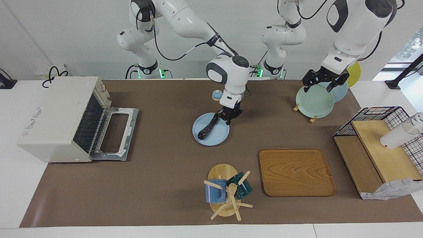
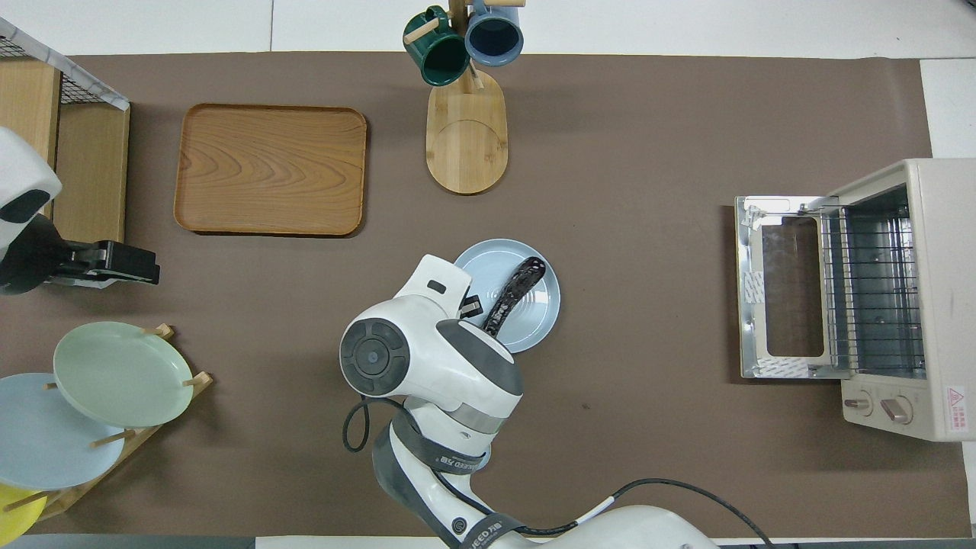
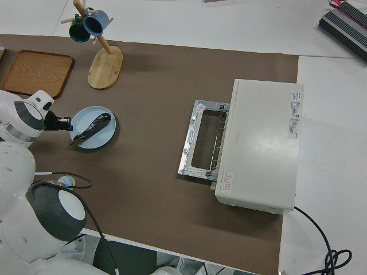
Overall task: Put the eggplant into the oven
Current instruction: 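Carry the eggplant into the open oven with the right gripper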
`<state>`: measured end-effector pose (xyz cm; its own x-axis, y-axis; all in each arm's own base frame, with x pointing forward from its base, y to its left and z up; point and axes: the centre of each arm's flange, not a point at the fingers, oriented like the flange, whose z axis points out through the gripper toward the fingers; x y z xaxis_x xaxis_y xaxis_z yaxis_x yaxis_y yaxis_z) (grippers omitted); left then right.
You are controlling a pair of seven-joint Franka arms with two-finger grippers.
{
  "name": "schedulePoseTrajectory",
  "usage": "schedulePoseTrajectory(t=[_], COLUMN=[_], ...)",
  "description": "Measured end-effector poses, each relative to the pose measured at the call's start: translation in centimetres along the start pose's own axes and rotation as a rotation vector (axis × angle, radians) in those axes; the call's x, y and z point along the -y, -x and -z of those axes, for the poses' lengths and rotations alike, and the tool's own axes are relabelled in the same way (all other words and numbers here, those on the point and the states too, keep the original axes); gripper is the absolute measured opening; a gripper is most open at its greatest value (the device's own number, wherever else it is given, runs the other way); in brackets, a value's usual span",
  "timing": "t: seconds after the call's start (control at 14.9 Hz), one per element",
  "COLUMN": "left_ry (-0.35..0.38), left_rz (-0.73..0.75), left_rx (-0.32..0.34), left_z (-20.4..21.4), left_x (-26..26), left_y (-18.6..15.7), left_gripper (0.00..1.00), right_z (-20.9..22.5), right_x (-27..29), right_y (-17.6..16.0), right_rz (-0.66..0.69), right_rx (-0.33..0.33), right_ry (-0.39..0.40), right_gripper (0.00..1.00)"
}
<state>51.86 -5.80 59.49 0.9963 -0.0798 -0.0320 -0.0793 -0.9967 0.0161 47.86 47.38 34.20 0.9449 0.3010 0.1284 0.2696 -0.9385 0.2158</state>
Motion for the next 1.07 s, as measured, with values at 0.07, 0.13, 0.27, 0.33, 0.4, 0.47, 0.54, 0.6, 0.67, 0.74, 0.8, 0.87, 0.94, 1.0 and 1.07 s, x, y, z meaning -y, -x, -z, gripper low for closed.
schedulePoseTrajectory(t=[0.07,0.13,0.27,0.33,0.4,0.47,0.54,0.6,0.67,0.74,0.8,0.87,0.94,1.0,1.07], left_ry=[0.000,0.000,0.000,0.000,0.000,0.000,0.000,0.000,0.001,0.001,0.001,0.001,0.001,0.001,0.001], left_rz=[0.000,-0.001,-0.001,-0.001,-0.001,0.001,0.005,0.008,0.010,0.012,0.013,0.014,0.015,0.016,0.016], left_rx=[0.000,0.003,0.015,0.021,0.026,0.030,0.032,0.034,0.035,0.036,0.036,0.036,0.036,0.036,0.036], left_z=[0.6,0.9,0.8,0.7,0.6,0.5,0.4,0.3,0.2,0.2,0.2,0.2,0.2,0.2,0.2], left_x=[0.0,0.0,0.0,0.0,0.0,0.1,0.3,0.5,0.6,0.7,0.7,0.8,0.8,0.9,0.9], left_y=[-0.2,-0.3,-0.3,-0.3,-0.3,-0.3,-0.3,-0.4,-0.4,-0.4,-0.4,-0.4,-0.4,-0.4,-0.4], left_gripper=[1.00,1.00,1.00,1.00,1.00,1.00,1.00,1.00,1.00,1.00,1.00,1.00,1.00,1.00,1.00], right_z=[1.1,1.9,2.5,2.3,1.9,1.5,1.0,0.5,0.1,-0.4,-0.7,-1.1,-1.6,-2.0,-2.5], right_x=[-1.5,-3.7,-11.4,-16.3,-21.5,-26.2,-30.2,-33.4,-35.8,-37.8,-39.5,-41.2,-42.8,-44.1,-45.0], right_y=[-0.8,-1.7,-3.5,-3.9,-3.7,-2.8,-1.5,0.0,1.3,2.3,2.9,3.5,4.0,4.5,4.9], right_rz=[-0.008,-0.022,-0.042,-0.051,-0.059,-0.064,-0.067,-0.064,-0.054,-0.042,-0.033,-0.028,-0.027,-0.031,-0.037], right_rx=[0.002,0.005,0.026,0.046,0.071,0.100,0.128,0.155,0.178,0.196,0.209,0.220,0.231,0.241,0.251], right_ry=[0.040,0.060,0.080,0.086,0.092,0.095,0.097,0.096,0.093,0.089,0.086,0.082,0.078,0.076,0.073], right_gripper=[0.03,0.03,0.03,0.03,0.03,0.03,0.03,0.03,0.03,0.03,0.03,0.03,0.03,0.03,0.03])
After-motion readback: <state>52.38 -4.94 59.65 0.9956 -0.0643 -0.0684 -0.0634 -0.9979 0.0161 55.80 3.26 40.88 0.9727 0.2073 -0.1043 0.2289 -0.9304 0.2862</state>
